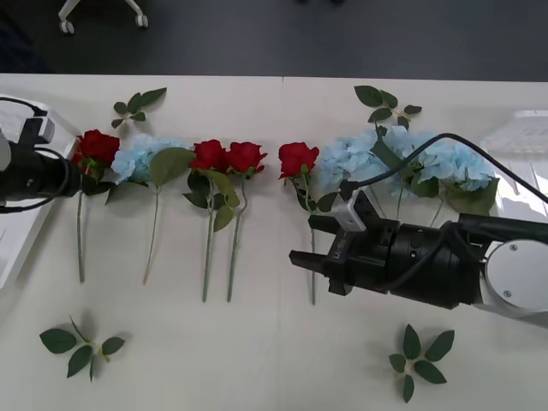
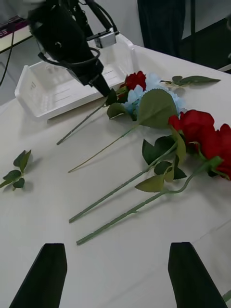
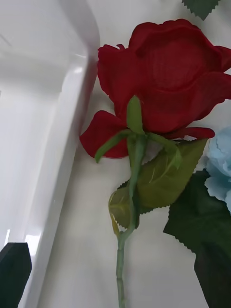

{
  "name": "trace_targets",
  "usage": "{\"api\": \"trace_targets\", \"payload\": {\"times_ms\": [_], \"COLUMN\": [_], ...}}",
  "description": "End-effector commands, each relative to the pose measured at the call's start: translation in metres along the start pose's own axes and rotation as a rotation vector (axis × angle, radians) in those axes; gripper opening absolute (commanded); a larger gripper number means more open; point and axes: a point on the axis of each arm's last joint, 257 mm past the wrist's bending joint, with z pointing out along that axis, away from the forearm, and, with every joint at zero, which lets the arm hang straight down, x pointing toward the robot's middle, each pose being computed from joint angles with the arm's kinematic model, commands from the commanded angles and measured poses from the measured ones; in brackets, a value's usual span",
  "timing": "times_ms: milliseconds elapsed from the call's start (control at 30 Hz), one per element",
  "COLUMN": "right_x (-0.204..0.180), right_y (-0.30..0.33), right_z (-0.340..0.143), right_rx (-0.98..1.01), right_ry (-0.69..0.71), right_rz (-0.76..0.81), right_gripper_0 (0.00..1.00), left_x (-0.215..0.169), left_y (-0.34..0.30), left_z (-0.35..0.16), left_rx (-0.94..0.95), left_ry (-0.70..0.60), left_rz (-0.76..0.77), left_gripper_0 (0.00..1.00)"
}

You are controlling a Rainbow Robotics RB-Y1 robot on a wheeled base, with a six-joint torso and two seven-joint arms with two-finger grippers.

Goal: Put the red flowers into the right box and the blue flowers into the left box

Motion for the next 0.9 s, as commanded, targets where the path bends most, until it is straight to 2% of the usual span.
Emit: {"api": "trace_targets", "payload": {"times_ms": [33, 300, 800, 867, 900], "right_x": [-0.017, -0.01, -0.016, -0.019, -0.02], "right_y": [0.013, 0.015, 0.005, 0.007, 0.007], "right_z": [0.005, 0.014, 0.011, 0.006, 0.003], "right_rx": [-0.02, 0.013, -0.006, -0.007, -0.005], "right_ry": [-0.046, -0.073, -0.06, -0.054, -0.048], "right_rz": [0.007, 0.043, -0.051, -0.019, 0.001], "right_gripper_0": [0.62, 0.62, 0.62, 0.62, 0.62], "left_x": [-0.021, -0.022, -0.026, -0.027, -0.026], "left_y": [-0.012, -0.024, -0.034, -0.036, -0.036], "left_z": [-0.001, 0.007, 0.031, 0.031, 0.031], "left_rx": [-0.017, -0.032, -0.029, -0.022, -0.021], "left_ry": [-0.051, -0.051, -0.045, -0.046, -0.045], "left_rz": [0.036, 0.062, 0.089, 0.088, 0.089], "left_gripper_0": [1.0, 1.0, 0.98, 0.43, 0.2]}}
